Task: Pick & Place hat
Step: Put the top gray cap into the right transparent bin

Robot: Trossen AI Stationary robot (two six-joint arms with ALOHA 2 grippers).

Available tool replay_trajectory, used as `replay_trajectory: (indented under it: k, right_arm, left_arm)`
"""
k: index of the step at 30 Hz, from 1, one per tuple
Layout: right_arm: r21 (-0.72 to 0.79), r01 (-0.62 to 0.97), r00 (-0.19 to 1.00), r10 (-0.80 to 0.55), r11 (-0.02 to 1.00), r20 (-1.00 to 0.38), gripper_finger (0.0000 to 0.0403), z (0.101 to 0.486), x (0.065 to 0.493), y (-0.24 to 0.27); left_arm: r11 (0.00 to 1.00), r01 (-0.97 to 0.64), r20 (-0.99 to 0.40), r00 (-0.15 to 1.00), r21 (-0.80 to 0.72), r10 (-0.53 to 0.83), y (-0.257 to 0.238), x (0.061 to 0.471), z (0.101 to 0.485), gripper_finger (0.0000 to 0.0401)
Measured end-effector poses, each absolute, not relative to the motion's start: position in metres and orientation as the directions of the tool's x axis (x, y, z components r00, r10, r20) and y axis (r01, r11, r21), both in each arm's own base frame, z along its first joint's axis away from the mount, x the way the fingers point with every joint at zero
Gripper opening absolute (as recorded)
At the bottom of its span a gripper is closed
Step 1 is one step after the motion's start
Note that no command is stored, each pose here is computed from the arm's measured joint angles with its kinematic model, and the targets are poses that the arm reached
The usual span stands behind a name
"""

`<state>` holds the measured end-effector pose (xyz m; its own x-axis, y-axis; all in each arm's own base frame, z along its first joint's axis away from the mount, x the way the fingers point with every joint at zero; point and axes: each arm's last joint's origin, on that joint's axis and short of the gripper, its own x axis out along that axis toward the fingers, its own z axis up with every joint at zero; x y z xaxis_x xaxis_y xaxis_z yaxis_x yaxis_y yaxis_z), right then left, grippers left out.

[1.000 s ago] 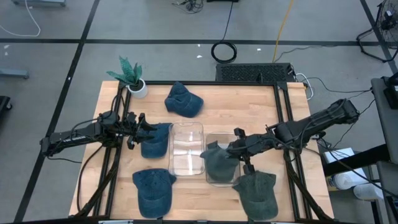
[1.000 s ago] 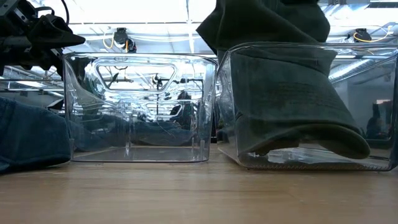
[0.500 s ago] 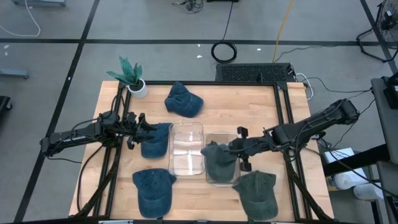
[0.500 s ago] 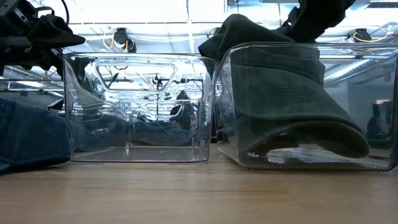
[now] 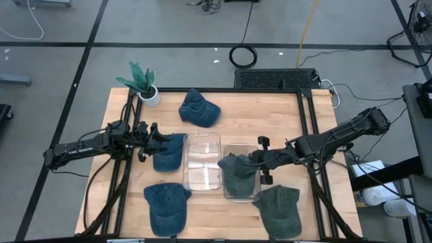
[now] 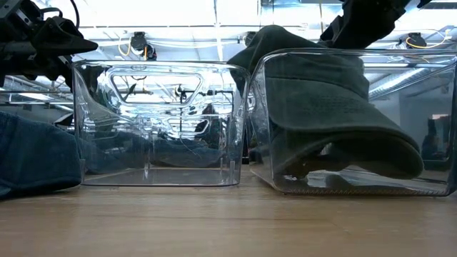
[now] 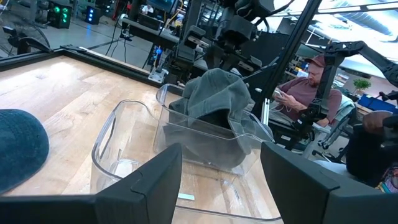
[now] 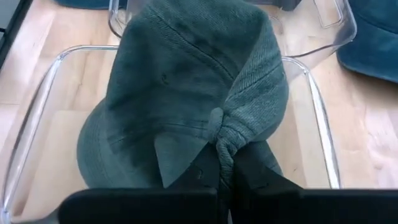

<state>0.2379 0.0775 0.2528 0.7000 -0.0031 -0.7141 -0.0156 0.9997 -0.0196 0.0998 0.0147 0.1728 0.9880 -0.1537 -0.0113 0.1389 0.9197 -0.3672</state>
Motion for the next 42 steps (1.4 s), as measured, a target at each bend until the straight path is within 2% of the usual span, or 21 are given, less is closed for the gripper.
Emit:
replay_trajectory:
  k: [12,19,23,33,37,42]
  right_arm:
    - [-0.113,0.07,0.701,-0.13,0.991,-0.702,0.0,0.252,0.237,0.073]
    - [-0.099,0.081,0.709,-0.127,0.992,-0.694,0.0006,0.253,0.238,0.074]
    - [-0.094,0.086,0.712,-0.128,0.992,-0.691,0.0038,0.253,0.238,0.074]
    - [-0.132,0.131,0.724,-0.185,0.983,-0.664,0.0155,0.259,0.233,0.07]
    - [-0.147,0.182,0.755,-0.234,0.972,-0.613,0.0174,0.27,0.227,0.066]
    - [-0.19,0.267,0.785,-0.327,0.945,-0.526,0.0177,0.28,0.224,0.062]
  left_arm:
    - [0.92,0.139,-0.012,0.988,-0.367,-0.154,0.015,0.1,0.173,0.0228]
    - [0.92,0.139,-0.011,0.988,-0.367,-0.154,0.015,0.1,0.173,0.0228]
    - [0.92,0.139,-0.012,0.988,-0.368,-0.154,0.015,0.1,0.173,0.0228]
    - [0.92,0.139,-0.012,0.988,-0.367,-0.154,0.015,0.1,0.173,0.0228]
    - [0.92,0.139,-0.01,0.988,-0.367,-0.154,0.015,0.1,0.173,0.0228]
    - [0.92,0.139,-0.012,0.988,-0.367,-0.154,0.015,0.1,0.173,0.0228]
